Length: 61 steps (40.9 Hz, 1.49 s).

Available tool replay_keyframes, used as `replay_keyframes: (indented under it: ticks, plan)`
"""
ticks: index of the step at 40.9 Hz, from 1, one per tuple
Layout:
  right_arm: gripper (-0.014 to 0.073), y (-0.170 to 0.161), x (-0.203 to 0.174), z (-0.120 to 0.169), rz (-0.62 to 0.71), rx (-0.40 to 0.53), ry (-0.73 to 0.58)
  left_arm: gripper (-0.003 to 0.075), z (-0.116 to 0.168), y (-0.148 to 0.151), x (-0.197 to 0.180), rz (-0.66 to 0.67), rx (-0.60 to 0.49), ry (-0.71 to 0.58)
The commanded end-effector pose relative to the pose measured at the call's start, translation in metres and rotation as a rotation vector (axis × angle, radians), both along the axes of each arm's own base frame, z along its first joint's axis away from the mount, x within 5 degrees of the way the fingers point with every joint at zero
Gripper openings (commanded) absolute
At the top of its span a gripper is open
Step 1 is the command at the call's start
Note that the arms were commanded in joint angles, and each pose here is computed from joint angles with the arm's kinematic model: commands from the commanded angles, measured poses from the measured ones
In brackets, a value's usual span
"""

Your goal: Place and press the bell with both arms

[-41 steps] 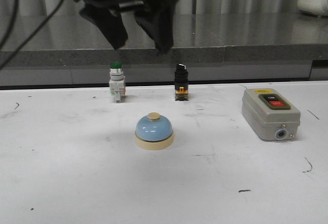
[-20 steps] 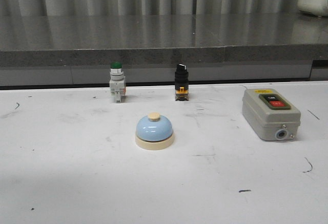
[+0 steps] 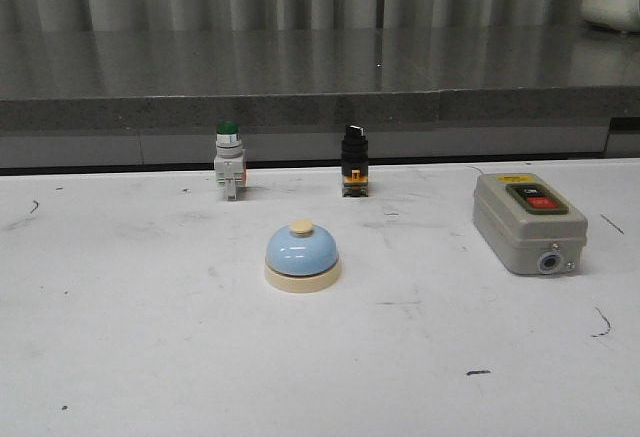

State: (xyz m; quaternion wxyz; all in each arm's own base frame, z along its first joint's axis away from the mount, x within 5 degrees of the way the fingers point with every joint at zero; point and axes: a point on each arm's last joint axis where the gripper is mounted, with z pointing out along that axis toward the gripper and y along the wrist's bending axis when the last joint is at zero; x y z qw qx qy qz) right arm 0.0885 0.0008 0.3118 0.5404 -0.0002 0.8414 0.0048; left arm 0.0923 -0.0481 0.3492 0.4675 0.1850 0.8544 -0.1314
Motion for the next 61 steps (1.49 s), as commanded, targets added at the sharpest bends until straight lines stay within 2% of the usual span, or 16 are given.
replay_keyframes:
  ticks: [1,28,31,39,42,48,55,61]
  plan:
    - [0.054,-0.001,0.004,0.014,-0.007,-0.009,-0.084,0.0565,0.013,0.001,-0.003,0.005,-0.067,-0.085]
    - [0.0534,-0.001,0.006,0.018,-0.007,-0.009,-0.129,0.0565,0.013,0.001,-0.002,0.005,-0.066,-0.084]
    - [0.0452,-0.001,0.005,0.022,-0.007,-0.008,-0.147,0.0565,0.013,0.001,-0.002,0.005,-0.066,-0.084]
    - [0.0017,0.0,0.002,0.04,-0.003,0.0,-0.202,0.0565,0.013,0.001,-0.002,0.005,-0.066,-0.084]
    - [-0.0071,0.0,0.002,0.046,0.001,0.01,-0.217,0.0565,0.013,0.001,-0.002,0.005,-0.066,-0.084]
    - [-0.0069,0.007,0.009,0.06,0.068,0.02,-0.18,0.0565,0.013,0.001,-0.002,0.005,-0.066,-0.084]
    - [-0.0069,0.02,0.03,0.077,0.17,0.013,-0.071,0.0565,0.013,0.001,-0.002,0.005,-0.066,-0.084]
    - [-0.0069,0.039,0.052,0.088,0.286,-0.025,0.009,0.0565,0.013,0.001,-0.002,0.005,-0.066,-0.084]
